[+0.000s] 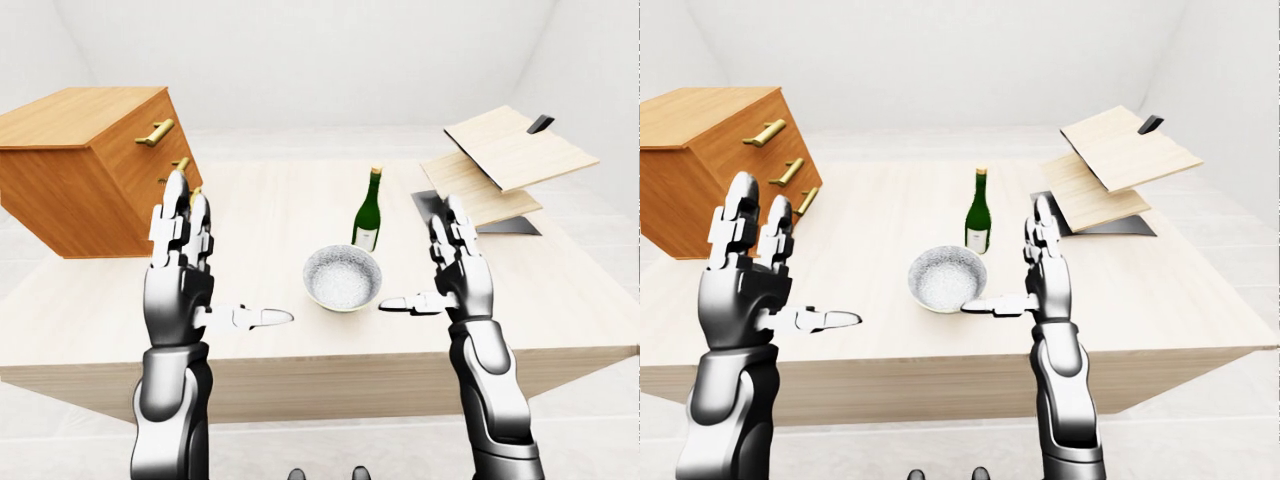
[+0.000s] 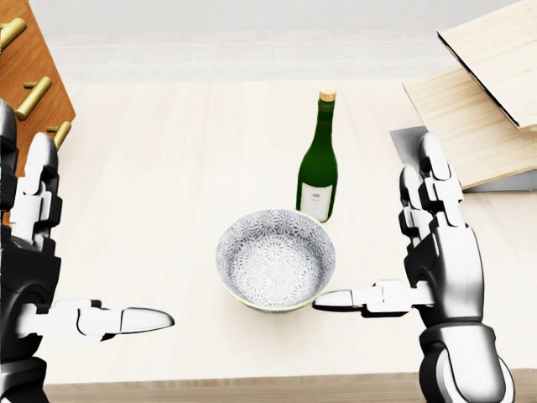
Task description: Put the wine bottle on the wine rack.
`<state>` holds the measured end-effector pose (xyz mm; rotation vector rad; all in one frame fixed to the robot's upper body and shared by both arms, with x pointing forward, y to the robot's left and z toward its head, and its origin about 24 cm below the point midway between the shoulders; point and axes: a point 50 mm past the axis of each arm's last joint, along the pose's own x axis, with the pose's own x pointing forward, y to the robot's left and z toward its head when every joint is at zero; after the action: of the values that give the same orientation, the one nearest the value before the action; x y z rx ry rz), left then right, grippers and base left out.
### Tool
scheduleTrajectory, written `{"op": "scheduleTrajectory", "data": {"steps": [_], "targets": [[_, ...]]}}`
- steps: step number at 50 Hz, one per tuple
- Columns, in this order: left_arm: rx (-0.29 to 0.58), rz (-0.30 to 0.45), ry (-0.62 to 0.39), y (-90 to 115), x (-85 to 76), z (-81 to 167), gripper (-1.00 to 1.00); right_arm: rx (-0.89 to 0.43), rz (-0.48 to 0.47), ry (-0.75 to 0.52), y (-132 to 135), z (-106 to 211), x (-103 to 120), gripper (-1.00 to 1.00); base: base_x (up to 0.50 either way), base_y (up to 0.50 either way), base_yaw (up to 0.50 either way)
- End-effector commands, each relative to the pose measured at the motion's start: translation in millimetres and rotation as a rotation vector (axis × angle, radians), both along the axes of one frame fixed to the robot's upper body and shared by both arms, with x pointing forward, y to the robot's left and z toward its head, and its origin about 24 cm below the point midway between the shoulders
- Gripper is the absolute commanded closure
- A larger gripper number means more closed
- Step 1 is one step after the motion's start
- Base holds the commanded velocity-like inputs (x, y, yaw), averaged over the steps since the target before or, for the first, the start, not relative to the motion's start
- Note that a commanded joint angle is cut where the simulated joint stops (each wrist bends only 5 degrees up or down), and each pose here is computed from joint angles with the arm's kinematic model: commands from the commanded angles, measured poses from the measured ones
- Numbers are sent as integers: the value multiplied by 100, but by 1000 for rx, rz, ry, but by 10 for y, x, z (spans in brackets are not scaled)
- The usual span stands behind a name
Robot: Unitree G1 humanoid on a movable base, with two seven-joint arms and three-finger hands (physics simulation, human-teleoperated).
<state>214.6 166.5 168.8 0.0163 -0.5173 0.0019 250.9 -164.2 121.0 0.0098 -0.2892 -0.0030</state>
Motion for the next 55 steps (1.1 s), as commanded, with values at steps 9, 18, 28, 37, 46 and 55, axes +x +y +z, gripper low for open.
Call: {"op": "scheduleTrajectory", "data": {"steps": [9,18,28,37,46,55], "targets": [[-19,-15,8,-30,-13,-21,-100,19,25,-15,32,34,9,-100,0,-50,0],[-29,-19,40,-39,0,-89,-100,30,30,42,32,-99,23,-100,0,-50,0],[-39,-22,53,-58,7,-116,-100,44,46,33,39,-85,-4,-100,0,-50,0],[-42,-19,76,-47,-7,-164,-100,41,66,29,89,-77,-39,-100,0,-36,0],[-40,-25,115,-55,-19,-247,-100,39,76,43,120,-110,-35,-100,0,0,19],[-48,-28,114,-48,11,-246,-100,44,71,23,104,-62,-18,-100,0,0,50]]}}
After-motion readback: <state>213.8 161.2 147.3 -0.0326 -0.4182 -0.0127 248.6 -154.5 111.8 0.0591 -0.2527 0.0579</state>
